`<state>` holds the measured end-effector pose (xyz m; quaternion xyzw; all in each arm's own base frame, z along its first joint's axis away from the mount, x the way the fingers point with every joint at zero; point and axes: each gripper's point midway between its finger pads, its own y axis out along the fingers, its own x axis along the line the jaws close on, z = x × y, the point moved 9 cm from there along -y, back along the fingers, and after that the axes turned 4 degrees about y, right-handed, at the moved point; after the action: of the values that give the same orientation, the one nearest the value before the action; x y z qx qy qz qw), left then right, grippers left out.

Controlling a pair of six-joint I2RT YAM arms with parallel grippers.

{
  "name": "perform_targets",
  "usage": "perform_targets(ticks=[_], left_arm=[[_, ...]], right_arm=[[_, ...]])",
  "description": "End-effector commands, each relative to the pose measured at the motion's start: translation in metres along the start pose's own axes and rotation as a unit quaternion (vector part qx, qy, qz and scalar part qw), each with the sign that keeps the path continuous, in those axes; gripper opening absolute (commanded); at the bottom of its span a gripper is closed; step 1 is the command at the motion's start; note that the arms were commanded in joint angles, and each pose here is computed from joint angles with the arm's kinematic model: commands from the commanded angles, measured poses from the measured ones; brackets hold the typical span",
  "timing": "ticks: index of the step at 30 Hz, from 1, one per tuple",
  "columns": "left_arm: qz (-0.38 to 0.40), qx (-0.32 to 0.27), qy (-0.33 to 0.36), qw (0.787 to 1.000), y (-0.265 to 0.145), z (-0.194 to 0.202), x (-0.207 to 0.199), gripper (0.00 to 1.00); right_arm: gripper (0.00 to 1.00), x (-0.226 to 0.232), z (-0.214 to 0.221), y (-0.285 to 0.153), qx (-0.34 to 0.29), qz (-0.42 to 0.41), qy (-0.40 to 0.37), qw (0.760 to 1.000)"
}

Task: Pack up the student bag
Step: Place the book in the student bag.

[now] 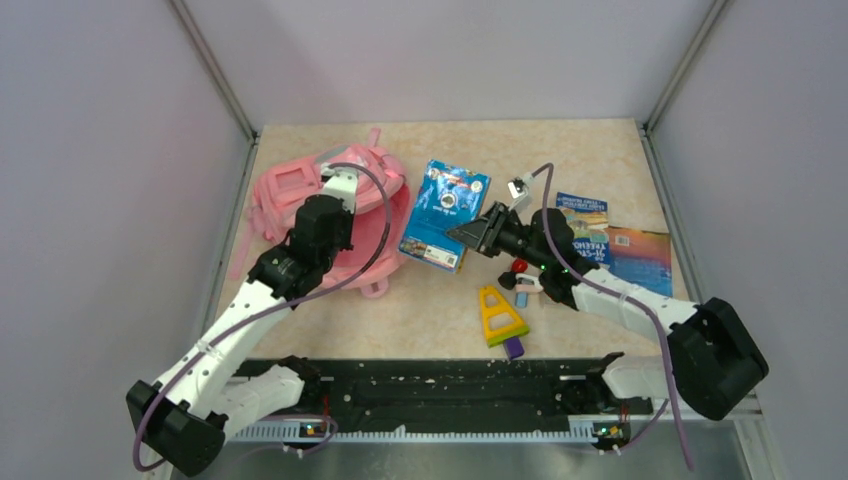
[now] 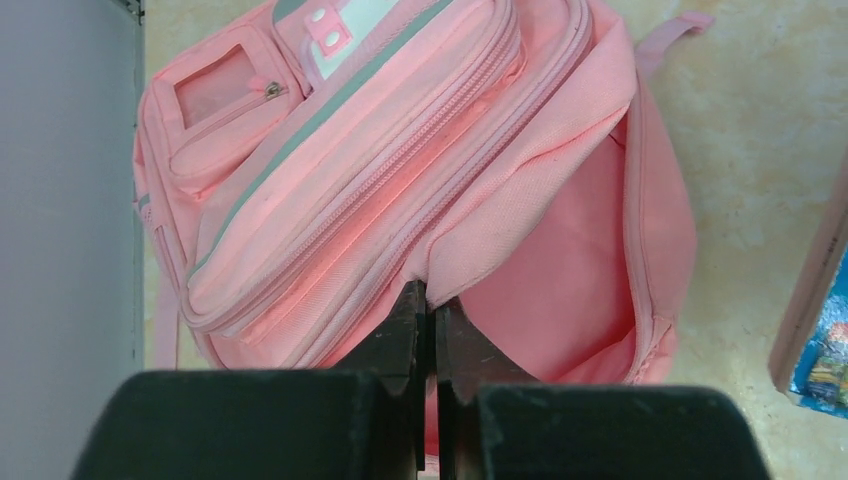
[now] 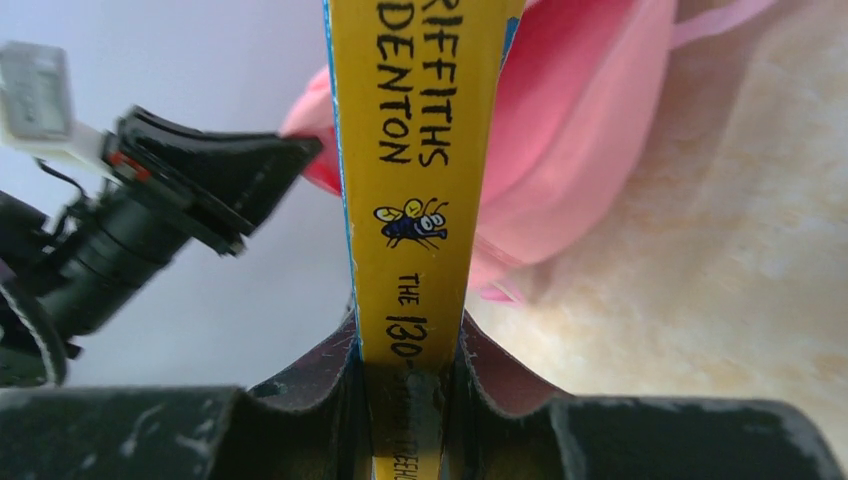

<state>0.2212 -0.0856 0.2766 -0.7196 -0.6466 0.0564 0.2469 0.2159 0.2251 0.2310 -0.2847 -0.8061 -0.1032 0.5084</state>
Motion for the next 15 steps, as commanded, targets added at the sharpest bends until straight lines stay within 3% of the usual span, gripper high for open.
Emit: perform_targets(ticks=[1,6,15], left_arm=[[0.019,-0.094,-0.041,0.995,-0.006,-0.030,0.000,0.00],[0.034,-0.096,-0.044,0.994,-0.007,-0.029,-0.003,0.00],[0.037,-0.101,-0.055,0.993,-0.006,-0.029,-0.004,0.00]], right_arm=[[0.00,0.049,-0.017,0.017,-0.092,-0.132,0.036,0.986],[0.00,0.046,-0.008,0.043,-0.105,-0.169,0.081,0.977],[0.00,0.004,0.047,0.073,-0.013,-0.130,0.156,0.979]])
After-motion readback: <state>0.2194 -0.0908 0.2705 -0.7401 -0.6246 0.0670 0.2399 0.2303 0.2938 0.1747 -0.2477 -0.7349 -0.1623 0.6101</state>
